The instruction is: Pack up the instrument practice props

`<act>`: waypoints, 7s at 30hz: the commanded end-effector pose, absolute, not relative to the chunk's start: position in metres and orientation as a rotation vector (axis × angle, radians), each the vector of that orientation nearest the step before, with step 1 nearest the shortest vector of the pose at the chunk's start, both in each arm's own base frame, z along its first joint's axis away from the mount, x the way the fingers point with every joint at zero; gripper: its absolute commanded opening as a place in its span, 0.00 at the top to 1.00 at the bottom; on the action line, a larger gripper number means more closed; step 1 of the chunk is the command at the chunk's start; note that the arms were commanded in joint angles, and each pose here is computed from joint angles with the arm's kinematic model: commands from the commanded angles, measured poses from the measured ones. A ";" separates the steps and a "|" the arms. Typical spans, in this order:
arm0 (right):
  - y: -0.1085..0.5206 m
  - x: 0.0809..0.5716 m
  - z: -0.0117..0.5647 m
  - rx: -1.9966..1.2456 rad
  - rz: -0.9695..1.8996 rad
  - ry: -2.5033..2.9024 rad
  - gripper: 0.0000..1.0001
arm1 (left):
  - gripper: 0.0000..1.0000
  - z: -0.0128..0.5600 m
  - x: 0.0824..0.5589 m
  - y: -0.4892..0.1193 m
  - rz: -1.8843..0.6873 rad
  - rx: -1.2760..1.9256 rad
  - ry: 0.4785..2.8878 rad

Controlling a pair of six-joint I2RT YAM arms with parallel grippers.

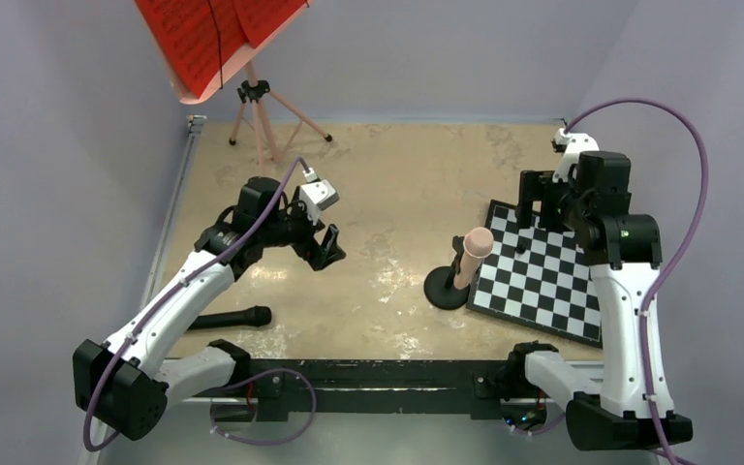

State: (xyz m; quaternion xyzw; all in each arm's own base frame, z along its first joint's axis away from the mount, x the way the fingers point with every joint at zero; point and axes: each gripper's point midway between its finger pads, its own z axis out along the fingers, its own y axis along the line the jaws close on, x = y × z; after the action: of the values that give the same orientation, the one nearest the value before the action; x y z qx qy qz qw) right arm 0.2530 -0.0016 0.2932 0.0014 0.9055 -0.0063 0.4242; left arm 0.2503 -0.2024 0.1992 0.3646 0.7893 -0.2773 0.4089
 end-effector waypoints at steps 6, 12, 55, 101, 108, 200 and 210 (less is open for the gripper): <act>0.026 0.200 0.369 -0.043 0.172 2.165 0.01 | 0.07 0.206 0.237 -0.245 -0.795 1.127 1.820; 0.083 0.134 0.390 -0.421 0.478 2.041 0.01 | 0.09 0.200 0.225 -0.268 -0.861 1.231 1.764; 0.119 0.202 0.330 -0.610 0.466 1.916 0.07 | 0.11 0.194 0.227 -0.273 -0.836 1.212 1.780; 0.203 0.127 0.344 -1.584 0.816 1.376 1.00 | 0.12 0.169 0.198 -0.251 -0.804 1.334 1.761; 0.215 0.128 0.344 -1.750 0.776 1.210 1.00 | 0.12 0.167 0.187 -0.247 -0.811 1.392 1.693; 0.219 0.187 0.385 -1.190 0.717 1.433 0.01 | 0.13 0.258 0.253 -0.309 -0.871 1.656 1.225; 0.225 0.193 0.350 -1.188 0.771 1.548 0.01 | 0.26 0.239 0.233 -0.306 -0.940 1.807 1.200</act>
State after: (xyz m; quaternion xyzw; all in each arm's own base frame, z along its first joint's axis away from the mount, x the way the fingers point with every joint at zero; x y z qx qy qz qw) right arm 0.1949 0.2204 0.3553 -0.4926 0.6359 0.2995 0.5131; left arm 0.2439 -0.3020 0.2310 0.6834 0.5125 -0.3500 0.3844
